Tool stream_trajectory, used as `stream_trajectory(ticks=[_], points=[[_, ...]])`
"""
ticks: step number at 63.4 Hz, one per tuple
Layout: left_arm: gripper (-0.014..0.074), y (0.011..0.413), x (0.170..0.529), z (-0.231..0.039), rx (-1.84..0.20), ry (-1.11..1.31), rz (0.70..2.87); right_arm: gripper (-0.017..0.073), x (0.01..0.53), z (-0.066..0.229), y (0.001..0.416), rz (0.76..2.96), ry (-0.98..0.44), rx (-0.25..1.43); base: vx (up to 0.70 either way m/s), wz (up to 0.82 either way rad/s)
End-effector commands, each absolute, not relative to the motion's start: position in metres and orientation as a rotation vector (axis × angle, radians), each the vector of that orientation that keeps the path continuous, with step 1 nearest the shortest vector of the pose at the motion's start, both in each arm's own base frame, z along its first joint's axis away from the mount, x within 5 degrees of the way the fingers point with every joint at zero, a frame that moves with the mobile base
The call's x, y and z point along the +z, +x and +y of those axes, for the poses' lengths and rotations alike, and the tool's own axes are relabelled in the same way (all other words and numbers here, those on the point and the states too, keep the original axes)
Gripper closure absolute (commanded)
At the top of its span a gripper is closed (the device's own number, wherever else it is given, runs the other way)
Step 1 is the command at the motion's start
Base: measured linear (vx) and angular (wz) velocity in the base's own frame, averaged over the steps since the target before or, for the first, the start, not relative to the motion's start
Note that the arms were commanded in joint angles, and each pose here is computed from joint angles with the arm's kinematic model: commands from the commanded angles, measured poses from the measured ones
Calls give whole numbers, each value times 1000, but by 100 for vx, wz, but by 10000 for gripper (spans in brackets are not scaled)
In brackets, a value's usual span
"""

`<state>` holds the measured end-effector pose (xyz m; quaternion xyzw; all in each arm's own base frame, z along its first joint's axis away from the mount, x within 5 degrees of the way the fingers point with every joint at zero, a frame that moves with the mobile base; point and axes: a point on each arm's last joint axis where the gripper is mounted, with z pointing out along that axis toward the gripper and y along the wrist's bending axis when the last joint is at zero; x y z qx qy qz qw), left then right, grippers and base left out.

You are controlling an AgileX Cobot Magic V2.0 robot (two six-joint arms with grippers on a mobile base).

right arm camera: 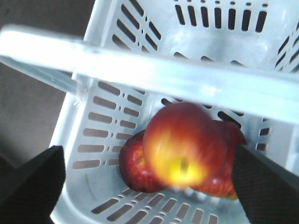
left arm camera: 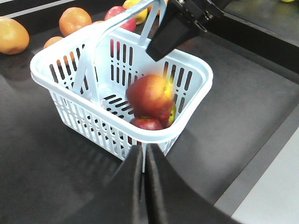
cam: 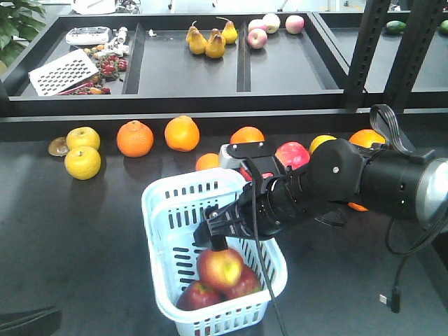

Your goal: Pick three apples into basket with both arms

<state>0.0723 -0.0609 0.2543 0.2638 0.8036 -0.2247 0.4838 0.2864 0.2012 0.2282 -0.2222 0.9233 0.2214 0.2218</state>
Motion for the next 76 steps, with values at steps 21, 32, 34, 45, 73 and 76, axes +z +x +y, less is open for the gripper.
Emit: stream_trajectory(ticks=[21, 32, 34, 45, 73, 76], points=[[600, 76, 266, -61, -566, 581, 1909, 112, 264, 198, 277, 2460, -653, 645, 0, 0], [600, 76, 266, -61, -566, 581, 1909, 498, 293, 187, 263, 2376, -716, 609, 0, 0], [600, 76, 266, -61, -566, 581, 1909, 559, 300, 185, 260, 2354, -727, 599, 0, 0], [600, 76, 266, -61, -566, 581, 1909, 568, 333, 166, 232, 2292, -820, 542, 0, 0], [600, 76, 266, -61, -564, 578, 1906, 564, 287, 87, 125, 2137, -712, 400, 0, 0], [600, 76, 266, -61, -564, 578, 1906, 564, 274, 78, 114, 2136, -688, 382, 0, 0]])
